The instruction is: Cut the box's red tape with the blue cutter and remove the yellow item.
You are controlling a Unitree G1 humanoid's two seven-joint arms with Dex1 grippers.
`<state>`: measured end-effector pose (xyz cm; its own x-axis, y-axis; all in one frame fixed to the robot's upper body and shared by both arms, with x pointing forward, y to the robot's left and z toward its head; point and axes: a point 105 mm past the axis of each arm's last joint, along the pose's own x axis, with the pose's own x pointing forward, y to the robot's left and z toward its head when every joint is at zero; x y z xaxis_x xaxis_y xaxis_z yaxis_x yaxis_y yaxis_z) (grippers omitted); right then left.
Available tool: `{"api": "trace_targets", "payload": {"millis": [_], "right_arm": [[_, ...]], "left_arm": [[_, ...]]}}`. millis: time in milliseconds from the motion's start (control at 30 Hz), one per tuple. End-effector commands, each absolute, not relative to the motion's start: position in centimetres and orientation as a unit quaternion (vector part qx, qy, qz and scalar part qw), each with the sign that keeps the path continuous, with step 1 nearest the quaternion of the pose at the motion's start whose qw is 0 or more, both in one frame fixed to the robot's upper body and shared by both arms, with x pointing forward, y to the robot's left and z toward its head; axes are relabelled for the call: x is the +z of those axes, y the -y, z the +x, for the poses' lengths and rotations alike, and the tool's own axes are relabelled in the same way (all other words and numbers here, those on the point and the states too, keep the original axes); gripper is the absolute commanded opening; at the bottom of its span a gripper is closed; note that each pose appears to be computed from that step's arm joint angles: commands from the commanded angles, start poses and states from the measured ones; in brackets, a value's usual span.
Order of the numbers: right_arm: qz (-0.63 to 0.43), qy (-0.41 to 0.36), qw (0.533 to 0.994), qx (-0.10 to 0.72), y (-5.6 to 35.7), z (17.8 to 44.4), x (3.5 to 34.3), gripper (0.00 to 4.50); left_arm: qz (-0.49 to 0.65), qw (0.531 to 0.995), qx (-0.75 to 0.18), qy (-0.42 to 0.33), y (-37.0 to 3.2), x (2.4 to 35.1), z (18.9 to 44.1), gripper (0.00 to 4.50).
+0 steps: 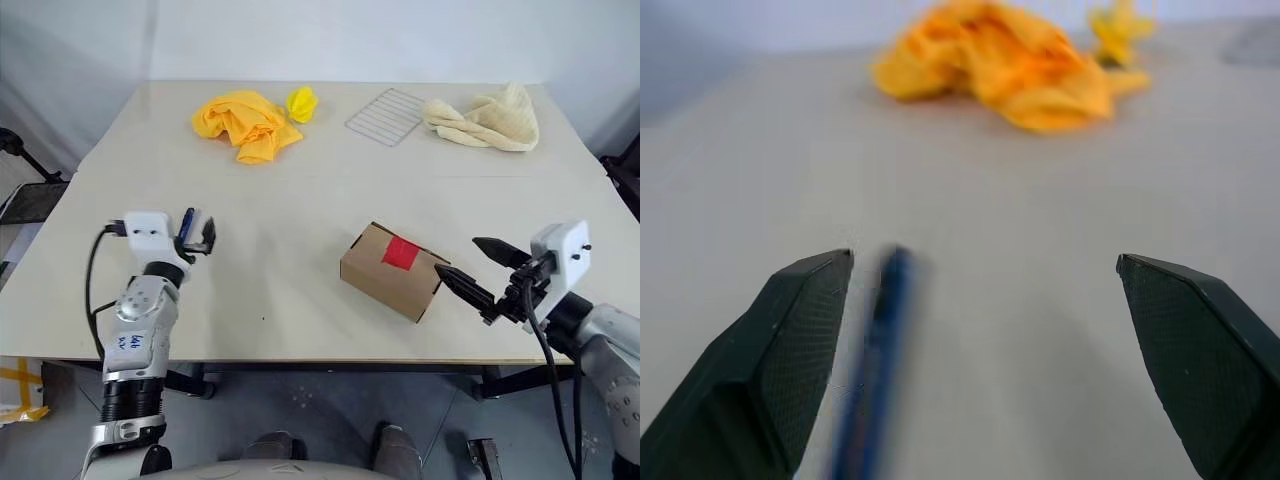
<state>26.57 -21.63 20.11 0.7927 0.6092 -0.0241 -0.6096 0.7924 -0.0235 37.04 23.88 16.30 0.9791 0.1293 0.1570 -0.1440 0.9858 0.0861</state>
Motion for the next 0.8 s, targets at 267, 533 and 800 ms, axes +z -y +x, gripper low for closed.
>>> {"api": "trace_targets", "payload": {"millis": [267, 533, 800], "right_arm": [[-0.042, 0.026, 0.93, 0.365, 19.4, 28.0, 21.5, 4.5], [-0.043, 0.019, 0.929, 0.368, 19.2, 27.9, 21.1, 4.5], [-0.043, 0.011, 0.931, 0.363, 19.6, 28.0, 20.9, 4.5]], "left_arm": [[-0.029, 0.989, 0.143, -0.025, -26.2, 14.3, 36.5, 4.48], [-0.031, 0.988, 0.137, -0.059, -27.0, 13.8, 36.9, 4.48], [-0.031, 0.984, 0.113, -0.135, -27.4, 12.0, 37.3, 3.59]]}}
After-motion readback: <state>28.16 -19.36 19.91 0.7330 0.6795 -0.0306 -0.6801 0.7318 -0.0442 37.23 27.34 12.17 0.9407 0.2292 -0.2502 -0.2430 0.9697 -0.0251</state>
